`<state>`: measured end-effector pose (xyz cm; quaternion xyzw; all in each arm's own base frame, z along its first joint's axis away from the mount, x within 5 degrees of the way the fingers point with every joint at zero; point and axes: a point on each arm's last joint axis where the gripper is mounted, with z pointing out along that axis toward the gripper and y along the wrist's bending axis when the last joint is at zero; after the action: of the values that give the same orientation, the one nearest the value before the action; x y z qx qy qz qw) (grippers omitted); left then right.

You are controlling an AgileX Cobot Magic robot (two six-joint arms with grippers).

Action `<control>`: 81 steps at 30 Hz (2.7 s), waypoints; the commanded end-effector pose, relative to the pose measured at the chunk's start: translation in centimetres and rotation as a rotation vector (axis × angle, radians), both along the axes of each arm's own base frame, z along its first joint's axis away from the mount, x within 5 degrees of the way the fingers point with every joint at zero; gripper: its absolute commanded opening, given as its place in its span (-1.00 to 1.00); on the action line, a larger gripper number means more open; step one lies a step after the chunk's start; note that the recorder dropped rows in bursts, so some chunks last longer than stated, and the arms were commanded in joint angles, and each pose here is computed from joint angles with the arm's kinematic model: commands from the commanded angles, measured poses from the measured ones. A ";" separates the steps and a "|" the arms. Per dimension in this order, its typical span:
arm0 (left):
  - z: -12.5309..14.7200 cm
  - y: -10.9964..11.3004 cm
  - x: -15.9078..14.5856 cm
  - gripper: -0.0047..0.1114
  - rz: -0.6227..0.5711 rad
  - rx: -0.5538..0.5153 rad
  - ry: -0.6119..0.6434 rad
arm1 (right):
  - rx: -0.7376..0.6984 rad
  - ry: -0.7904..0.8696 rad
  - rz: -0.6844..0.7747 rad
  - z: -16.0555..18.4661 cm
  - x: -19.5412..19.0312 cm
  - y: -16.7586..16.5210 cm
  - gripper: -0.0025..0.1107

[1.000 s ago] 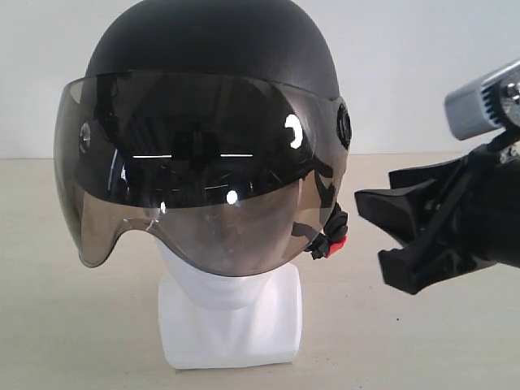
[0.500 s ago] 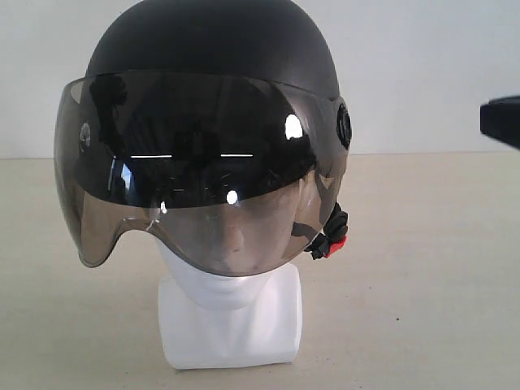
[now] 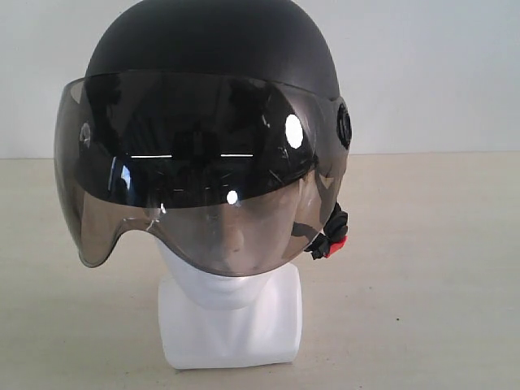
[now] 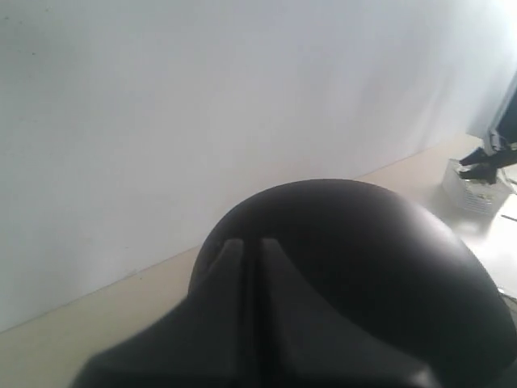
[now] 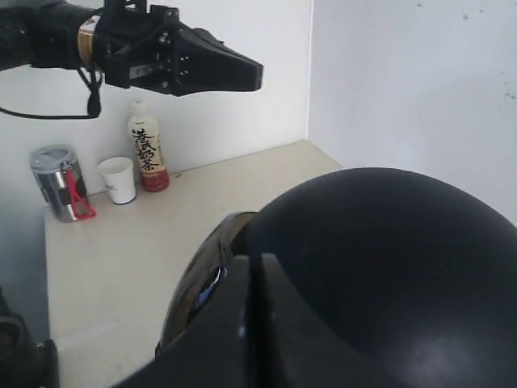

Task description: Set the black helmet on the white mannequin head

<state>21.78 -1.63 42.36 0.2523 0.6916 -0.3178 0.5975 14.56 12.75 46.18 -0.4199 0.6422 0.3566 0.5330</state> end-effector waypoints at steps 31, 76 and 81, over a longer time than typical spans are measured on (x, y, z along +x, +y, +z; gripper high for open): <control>-2.1 -5.3 5.6 -0.84 -0.230 -0.042 0.224 | -0.310 0.195 -0.087 -1.3 4.6 11.2 -0.96; -4.4 -8.7 6.2 -0.84 -0.410 -0.067 0.377 | -0.442 0.270 -0.028 -2.0 3.6 10.8 -0.96; -4.4 -8.7 6.2 -0.84 -0.410 -0.067 0.377 | -0.464 0.289 -0.015 -2.2 3.4 10.7 -0.96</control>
<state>27.75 -10.12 39.09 0.2821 0.6976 -0.5164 0.4089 18.54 23.56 44.30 -0.4542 0.7748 0.2538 0.3591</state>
